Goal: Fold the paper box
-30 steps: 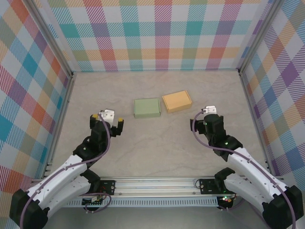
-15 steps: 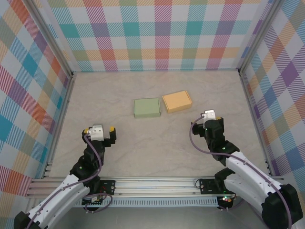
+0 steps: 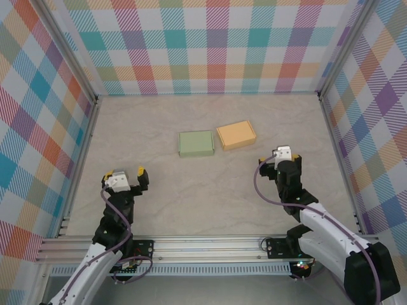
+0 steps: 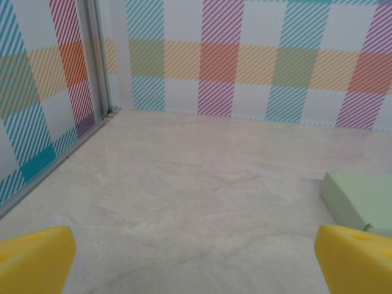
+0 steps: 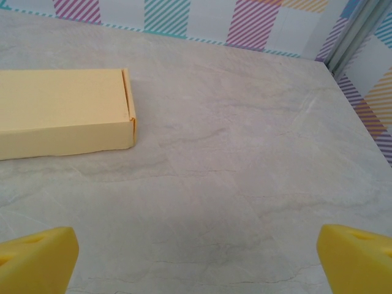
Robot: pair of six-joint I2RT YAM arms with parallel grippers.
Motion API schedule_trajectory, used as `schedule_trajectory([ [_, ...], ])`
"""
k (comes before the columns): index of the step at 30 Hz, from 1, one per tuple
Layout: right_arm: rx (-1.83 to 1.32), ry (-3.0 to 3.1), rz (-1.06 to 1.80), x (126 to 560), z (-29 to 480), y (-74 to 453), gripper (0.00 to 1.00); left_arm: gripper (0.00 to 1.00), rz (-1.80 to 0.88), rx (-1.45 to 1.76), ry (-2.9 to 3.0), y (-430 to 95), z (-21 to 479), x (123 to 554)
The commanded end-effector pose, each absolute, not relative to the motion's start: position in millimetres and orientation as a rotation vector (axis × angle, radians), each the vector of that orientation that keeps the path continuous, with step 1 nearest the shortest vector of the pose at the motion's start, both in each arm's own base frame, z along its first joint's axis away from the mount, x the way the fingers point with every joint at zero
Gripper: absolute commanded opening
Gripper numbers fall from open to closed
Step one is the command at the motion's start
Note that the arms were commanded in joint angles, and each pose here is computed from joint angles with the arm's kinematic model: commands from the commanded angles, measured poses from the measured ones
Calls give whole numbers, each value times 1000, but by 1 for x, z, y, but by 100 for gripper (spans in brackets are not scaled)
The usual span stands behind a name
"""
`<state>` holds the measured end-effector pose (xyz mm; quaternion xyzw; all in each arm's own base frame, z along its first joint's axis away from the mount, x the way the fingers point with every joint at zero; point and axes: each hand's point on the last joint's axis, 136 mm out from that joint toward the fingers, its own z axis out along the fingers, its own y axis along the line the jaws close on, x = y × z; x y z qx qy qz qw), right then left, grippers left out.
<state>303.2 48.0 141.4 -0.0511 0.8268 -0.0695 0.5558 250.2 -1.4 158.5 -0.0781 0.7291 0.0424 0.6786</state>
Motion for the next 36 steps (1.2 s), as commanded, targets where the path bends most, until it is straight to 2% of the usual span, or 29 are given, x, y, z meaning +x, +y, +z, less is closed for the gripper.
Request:
schedule_trajectory([
  [1,-111,1908,-124,311,149,50,100,100,-10,-214,1620,-5,157,263],
  [17,-108,1898,-104,324,149,39,100,100,19,8,1795,-38,126,346],
  [27,-105,1903,-86,333,145,38,100,100,47,88,1828,-44,105,368],
  [36,-126,1903,-77,343,144,39,100,100,-81,63,1950,-36,82,389],
])
